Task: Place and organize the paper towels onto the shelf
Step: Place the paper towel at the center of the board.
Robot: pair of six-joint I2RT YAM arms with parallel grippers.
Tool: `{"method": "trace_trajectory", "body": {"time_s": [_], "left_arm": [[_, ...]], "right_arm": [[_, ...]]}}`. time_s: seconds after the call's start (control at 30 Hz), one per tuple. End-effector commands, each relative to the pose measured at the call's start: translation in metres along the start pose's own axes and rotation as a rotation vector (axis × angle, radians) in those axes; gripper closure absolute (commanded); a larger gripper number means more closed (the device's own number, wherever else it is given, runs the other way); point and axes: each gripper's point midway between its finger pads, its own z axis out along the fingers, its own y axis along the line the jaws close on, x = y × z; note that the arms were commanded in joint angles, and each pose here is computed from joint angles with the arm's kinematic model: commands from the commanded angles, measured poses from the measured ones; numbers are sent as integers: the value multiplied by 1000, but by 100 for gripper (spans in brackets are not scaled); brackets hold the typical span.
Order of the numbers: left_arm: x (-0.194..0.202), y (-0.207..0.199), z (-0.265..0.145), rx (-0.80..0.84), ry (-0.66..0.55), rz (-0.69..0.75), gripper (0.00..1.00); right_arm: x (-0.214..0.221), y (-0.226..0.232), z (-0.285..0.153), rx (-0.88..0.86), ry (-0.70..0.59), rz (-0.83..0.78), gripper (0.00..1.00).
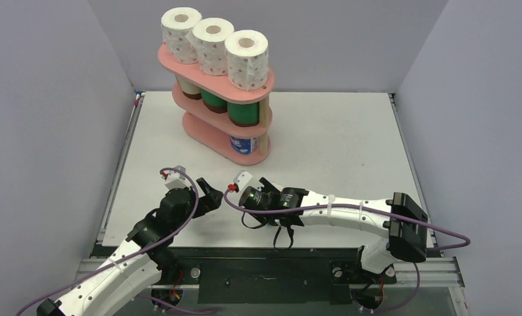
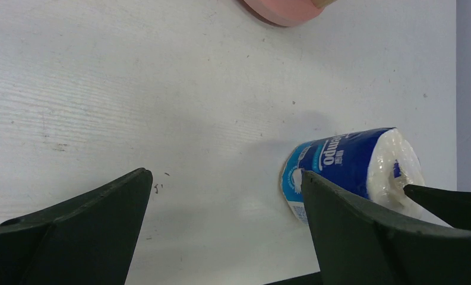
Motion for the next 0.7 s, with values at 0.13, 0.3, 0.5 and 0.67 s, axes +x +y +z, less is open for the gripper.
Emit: {"method": "trace_trajectory", "body": {"time_s": [0.13,0.3,0.5,0.67], "left_arm": [[-9,-14,4,7,-6,-80,4],[-12,-12,6,-36,-11,-112,4],[-3,-54,9,164,75,-76,4],[14,-80,14,211,216,12,4]], "right_arm": [[-26,-7,-26,-19,-119,80,34],[-31,-34,-52,35,-217,204,32],[-13,-108,-65,255,-376,606,34],[38,-142,-42,245,-428,950,35]]}}
